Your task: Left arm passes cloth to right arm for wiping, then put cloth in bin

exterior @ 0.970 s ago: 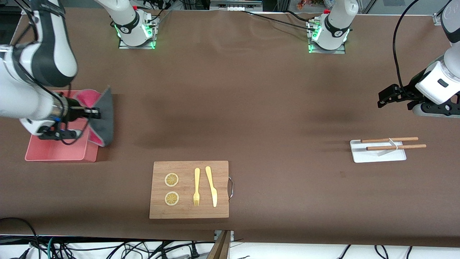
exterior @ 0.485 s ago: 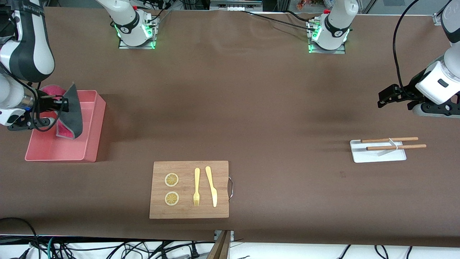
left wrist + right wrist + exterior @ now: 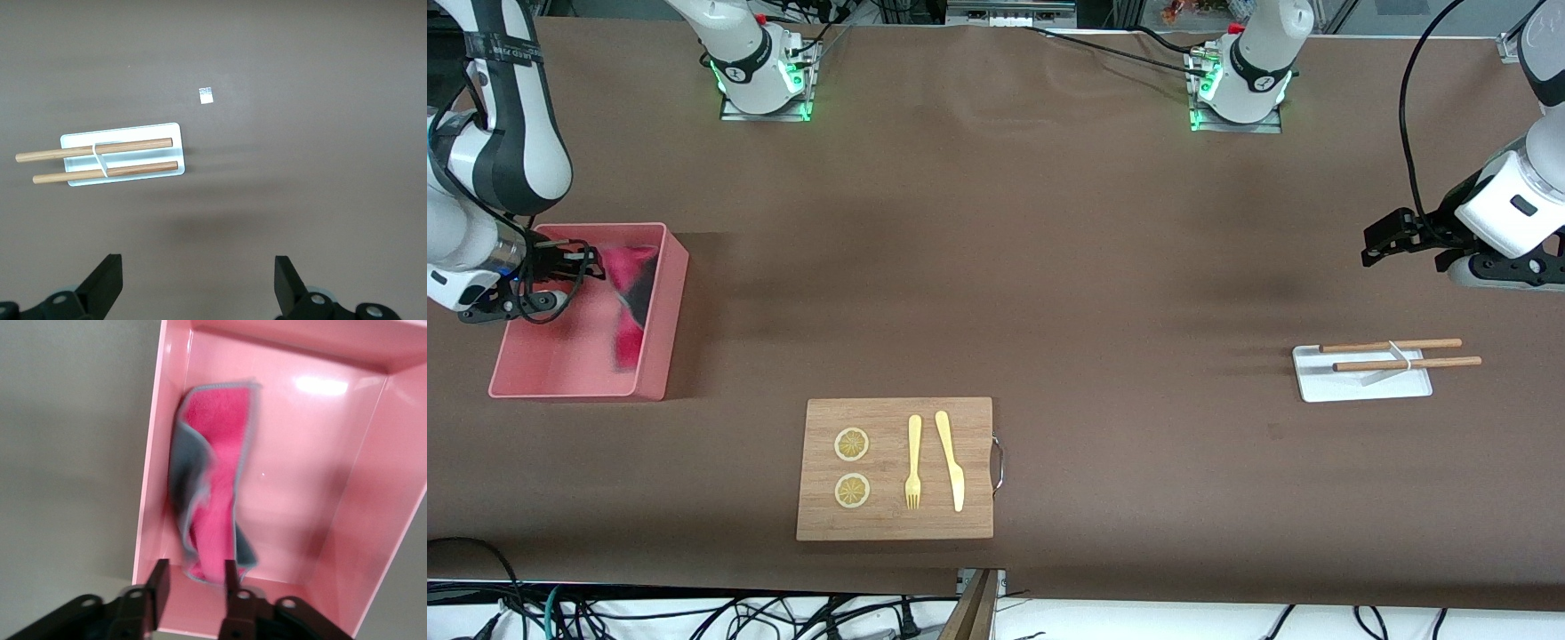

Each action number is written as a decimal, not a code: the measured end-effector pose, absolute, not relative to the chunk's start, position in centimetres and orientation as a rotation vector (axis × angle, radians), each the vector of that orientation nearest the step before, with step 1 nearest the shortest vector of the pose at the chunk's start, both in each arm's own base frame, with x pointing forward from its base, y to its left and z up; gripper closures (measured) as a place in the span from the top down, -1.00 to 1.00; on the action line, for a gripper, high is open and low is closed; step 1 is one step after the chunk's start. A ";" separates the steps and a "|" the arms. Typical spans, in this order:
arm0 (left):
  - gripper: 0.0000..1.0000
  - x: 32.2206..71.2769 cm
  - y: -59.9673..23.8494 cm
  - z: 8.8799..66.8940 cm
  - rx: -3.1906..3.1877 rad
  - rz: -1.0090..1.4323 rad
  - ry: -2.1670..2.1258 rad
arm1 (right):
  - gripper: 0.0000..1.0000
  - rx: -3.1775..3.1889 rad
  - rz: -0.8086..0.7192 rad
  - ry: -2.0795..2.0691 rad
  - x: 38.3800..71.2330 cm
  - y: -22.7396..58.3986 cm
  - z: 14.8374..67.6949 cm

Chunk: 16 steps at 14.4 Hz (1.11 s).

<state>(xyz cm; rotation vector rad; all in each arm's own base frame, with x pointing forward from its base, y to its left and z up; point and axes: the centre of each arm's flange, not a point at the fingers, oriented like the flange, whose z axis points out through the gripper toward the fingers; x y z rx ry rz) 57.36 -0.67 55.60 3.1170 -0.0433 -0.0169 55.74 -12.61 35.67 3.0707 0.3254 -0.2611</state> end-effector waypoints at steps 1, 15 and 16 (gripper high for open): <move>1.00 57.4 -0.7 55.6 3.117 -0.017 -0.043 | 0.14 3.069 -0.239 0.326 55.9 -12.6 36.2; 1.00 57.4 -0.6 55.6 3.117 -0.018 -0.041 | 1.00 3.136 -0.040 0.315 53.3 -2.3 59.4; 1.00 57.4 -0.6 55.6 3.117 -0.018 -0.042 | 1.00 3.139 -0.065 0.312 53.0 -2.2 60.0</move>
